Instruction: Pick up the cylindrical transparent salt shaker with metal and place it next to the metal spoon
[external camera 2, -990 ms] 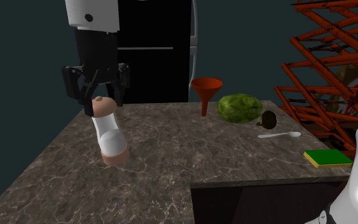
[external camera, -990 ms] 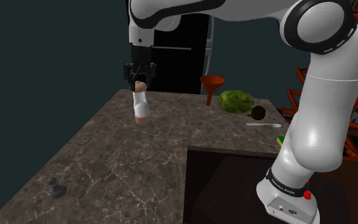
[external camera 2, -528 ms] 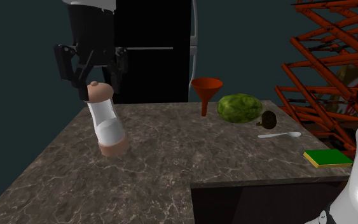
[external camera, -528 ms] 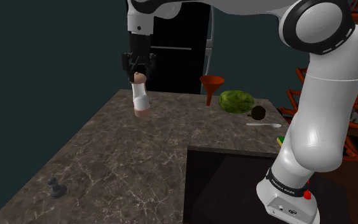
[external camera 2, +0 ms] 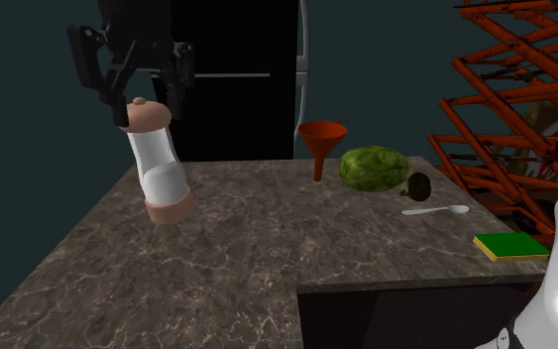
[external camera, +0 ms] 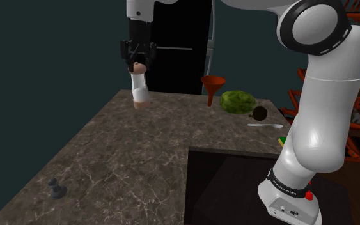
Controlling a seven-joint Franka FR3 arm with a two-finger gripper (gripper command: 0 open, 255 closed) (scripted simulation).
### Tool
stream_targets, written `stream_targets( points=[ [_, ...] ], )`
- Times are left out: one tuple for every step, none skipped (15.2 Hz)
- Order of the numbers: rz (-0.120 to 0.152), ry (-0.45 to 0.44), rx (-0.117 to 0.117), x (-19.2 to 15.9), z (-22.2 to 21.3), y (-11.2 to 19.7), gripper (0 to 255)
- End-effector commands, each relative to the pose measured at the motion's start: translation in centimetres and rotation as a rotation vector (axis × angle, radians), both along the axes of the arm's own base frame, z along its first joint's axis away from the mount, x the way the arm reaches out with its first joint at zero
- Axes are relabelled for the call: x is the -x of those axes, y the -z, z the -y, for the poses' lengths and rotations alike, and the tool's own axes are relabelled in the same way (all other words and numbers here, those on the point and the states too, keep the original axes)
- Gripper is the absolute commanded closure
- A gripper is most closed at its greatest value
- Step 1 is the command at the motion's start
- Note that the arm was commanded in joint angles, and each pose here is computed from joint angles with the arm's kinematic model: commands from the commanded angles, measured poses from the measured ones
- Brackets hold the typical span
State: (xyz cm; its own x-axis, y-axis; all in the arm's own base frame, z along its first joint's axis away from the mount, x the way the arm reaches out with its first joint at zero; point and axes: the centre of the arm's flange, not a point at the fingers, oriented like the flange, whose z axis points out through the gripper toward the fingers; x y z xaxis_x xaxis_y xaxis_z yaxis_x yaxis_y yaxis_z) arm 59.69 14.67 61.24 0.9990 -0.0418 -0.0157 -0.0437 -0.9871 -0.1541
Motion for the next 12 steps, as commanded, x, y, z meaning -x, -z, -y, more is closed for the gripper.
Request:
stream_targets(
  points=[
    [0.000, 0.000, 0.000, 0.0, 0.0, -1.1, 255],
    [0.000, 0.000, 0.000, 0.0, 0.0, -1.7, 255],
    [0.000, 0.000, 0.000, 0.0, 0.0, -2.2, 255],
    [0.000, 0.000, 0.000, 0.0, 0.0, -2.7, 255],
    [0.000, 0.000, 0.000, 0.0, 0.0, -3.2, 255],
    [0.000, 0.000, 0.000, 0.0, 0.0, -3.8, 255],
    [0.000, 0.000, 0.000, 0.0, 0.0, -4.3, 255],
    [0.000, 0.000, 0.000, 0.0, 0.0, -4.6, 255],
    [0.000, 0.000, 0.000, 0.9, 1.0, -4.6, 255],
    [0.000, 0.000, 0.000, 1.7, 2.0, -4.6, 255],
    [0.000, 0.000, 0.000, 2.6, 3.1, -4.6, 255],
    [0.000, 0.000, 0.000, 3.4, 4.1, -4.6, 255]
  ],
)
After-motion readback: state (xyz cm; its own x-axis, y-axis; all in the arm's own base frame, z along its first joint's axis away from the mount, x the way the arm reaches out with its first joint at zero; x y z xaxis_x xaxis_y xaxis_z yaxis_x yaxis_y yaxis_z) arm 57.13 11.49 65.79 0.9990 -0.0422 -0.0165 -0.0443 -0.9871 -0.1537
